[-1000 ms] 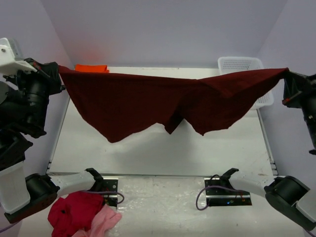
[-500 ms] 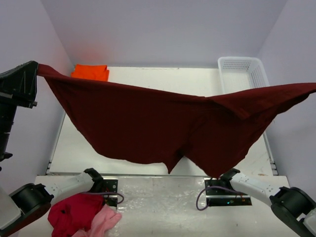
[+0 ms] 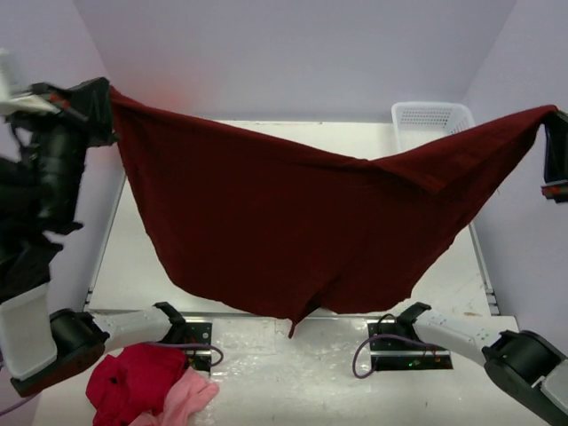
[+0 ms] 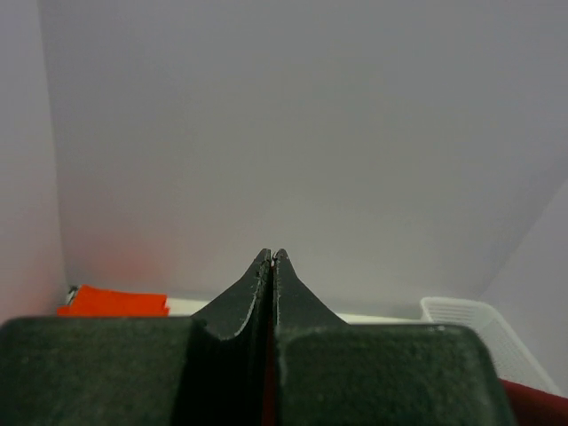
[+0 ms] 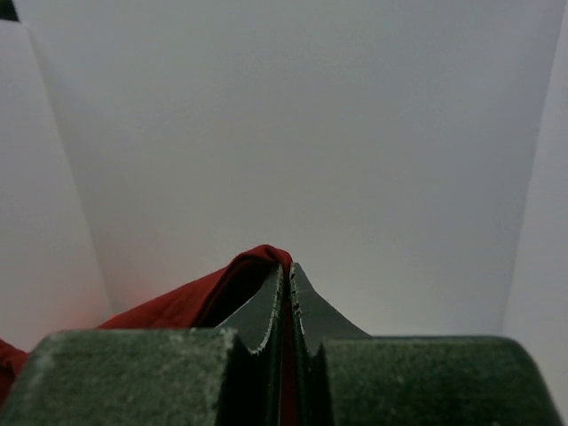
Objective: Fold and stack the t-shirts
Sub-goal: Flatten out the tshirt
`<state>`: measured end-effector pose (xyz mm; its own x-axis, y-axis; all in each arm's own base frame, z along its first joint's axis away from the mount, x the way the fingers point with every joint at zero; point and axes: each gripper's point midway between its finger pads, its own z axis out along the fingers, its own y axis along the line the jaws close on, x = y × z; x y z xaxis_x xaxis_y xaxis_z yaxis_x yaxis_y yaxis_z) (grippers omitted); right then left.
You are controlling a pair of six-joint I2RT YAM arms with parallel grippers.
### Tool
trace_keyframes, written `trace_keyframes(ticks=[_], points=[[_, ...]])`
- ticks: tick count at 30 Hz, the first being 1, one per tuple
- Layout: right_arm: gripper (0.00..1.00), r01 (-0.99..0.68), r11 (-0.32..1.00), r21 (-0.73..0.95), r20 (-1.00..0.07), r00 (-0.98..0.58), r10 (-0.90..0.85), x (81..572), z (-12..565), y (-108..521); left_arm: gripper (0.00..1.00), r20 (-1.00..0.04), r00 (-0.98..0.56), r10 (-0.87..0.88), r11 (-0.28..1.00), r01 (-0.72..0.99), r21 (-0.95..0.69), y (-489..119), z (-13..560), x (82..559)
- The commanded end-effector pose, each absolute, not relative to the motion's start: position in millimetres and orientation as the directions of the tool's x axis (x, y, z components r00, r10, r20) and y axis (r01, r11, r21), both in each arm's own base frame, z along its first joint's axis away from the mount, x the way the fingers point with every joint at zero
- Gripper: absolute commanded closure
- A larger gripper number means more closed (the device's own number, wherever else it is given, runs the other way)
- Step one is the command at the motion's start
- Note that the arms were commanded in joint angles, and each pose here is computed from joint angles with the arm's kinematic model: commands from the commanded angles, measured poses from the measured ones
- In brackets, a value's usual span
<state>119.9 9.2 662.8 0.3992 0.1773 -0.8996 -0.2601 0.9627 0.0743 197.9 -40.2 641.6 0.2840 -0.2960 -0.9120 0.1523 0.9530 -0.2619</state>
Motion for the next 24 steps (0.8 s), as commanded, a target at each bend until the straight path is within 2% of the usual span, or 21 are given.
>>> trace_keyframes(ticks=[1,3,6,7,9,10,14,15,19,21,24], points=[[1.0,-0.126,0.992,-0.004,-0.937,0.346,0.04,192.2,651.0,32.2,1.0,-0.976,0.166,-0.144,0.984,-0.078,-0.158,-49.7,594.8,254.1],[1.0,-0.069,0.997,-0.04,-0.955,0.297,-0.018,233.0,640.6,48.4,1.0,-0.993,0.102,-0.064,0.987,-0.141,-0.078,-59.5,564.5,277.3],[1.0,-0.026,0.998,-0.065,-0.947,0.316,-0.053,259.4,655.4,58.1,1.0,-0.997,0.078,0.012,0.982,-0.191,-0.003,-77.1,551.8,309.8],[1.0,-0.009,0.993,-0.12,-0.954,0.278,-0.113,293.3,645.9,75.1,1.0,-0.994,0.114,-0.001,0.98,-0.2,-0.024,-80.1,561.0,316.1],[1.0,0.027,0.992,-0.122,-0.941,0.316,-0.124,312.0,660.1,75.5,1.0,-0.995,0.078,0.065,0.975,-0.216,0.047,-96.3,554.6,341.3],[1.0,0.028,0.99,-0.141,-0.945,0.294,-0.143,338.9,650.8,86.2,1.0,-0.992,0.127,0.023,0.977,-0.215,-0.005,-91.8,578.6,340.1],[1.0,0.018,0.989,-0.147,-0.943,0.3,-0.146,372.3,645.7,92.9,1.0,-0.984,0.16,0.075,0.981,-0.192,0.044,-119.1,585.7,376.0],[1.0,0.015,0.989,-0.15,-0.941,0.306,-0.147,373.3,646.7,94.7,1.0,-0.984,0.149,0.097,0.98,-0.186,0.069,-128.9,579.3,387.2],[1.0,0.025,0.988,-0.15,-0.936,0.319,-0.15,345.0,656.6,82.9,1.0,-0.983,0.161,0.085,0.984,-0.169,0.057,-127.5,587.7,380.7],[1.0,0.032,0.99,-0.135,-0.916,0.378,-0.137,295.1,678.1,61.5,1.0,-0.981,0.189,0.046,0.99,-0.14,0.019,-121.1,595.4,359.7],[1.0,0.038,0.991,-0.127,-0.9,0.416,-0.131,253.6,690.3,49.9,1.0,-0.976,0.219,0.004,0.992,-0.123,-0.024,-105.0,605.4,321.9]])
